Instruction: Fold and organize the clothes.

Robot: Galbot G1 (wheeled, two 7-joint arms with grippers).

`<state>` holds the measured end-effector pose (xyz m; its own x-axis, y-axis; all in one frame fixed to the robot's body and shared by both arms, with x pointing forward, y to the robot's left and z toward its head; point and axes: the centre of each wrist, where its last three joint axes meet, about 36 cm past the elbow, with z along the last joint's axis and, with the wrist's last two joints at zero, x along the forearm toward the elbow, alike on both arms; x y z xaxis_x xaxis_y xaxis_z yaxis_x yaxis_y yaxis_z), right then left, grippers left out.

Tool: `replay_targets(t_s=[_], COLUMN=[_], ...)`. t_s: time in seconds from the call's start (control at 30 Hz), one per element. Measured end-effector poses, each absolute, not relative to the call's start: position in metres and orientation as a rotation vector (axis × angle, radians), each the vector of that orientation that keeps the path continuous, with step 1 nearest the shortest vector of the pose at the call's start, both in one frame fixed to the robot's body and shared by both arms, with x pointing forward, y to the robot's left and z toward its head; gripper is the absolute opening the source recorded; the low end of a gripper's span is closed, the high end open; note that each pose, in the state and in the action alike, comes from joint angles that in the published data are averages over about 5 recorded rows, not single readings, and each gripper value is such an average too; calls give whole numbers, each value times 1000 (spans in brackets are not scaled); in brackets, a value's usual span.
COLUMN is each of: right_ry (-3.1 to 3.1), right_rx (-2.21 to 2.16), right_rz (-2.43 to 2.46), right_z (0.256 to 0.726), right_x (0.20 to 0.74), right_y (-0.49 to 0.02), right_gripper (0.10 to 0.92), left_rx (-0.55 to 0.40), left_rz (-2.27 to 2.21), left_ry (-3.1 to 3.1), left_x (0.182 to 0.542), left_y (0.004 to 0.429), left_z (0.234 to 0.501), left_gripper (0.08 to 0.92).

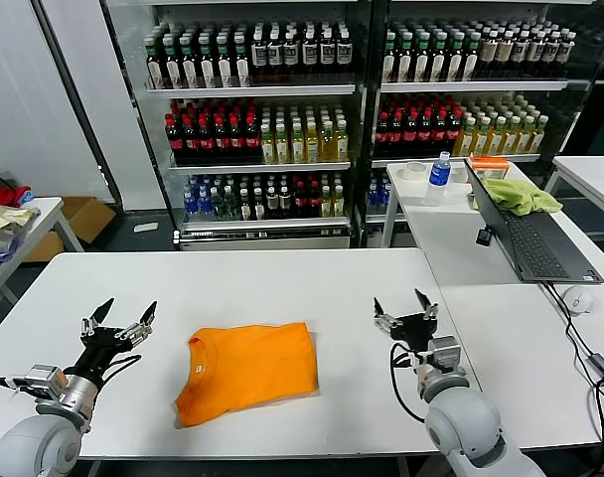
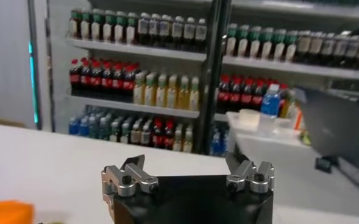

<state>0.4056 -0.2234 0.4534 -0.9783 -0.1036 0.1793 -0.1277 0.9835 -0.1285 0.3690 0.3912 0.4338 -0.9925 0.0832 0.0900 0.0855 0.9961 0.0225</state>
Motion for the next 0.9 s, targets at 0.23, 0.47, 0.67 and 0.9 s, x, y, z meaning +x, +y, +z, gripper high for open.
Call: replay_targets(t_s=[0.23, 0.47, 0.67, 0.9], right_ry=[-2993, -3019, -3048, -3054], right_rx=[125, 114, 97, 86], right_rz=[240, 252, 271, 294], right_z=[448, 445, 444, 438], right_x=[408, 410, 413, 416], right_y=[-229, -229, -231, -231], right_gripper=[823, 823, 823, 823], left_rx=[-128, -125, -104, -116], left_rz=[-113, -152, -186, -230], left_ry=[-3065, -3070, -3077, -3085], left_x=[371, 369, 371, 371], left_y=[392, 393, 399, 397], left_z=[433, 432, 432, 429], left_gripper=[823, 823, 823, 823])
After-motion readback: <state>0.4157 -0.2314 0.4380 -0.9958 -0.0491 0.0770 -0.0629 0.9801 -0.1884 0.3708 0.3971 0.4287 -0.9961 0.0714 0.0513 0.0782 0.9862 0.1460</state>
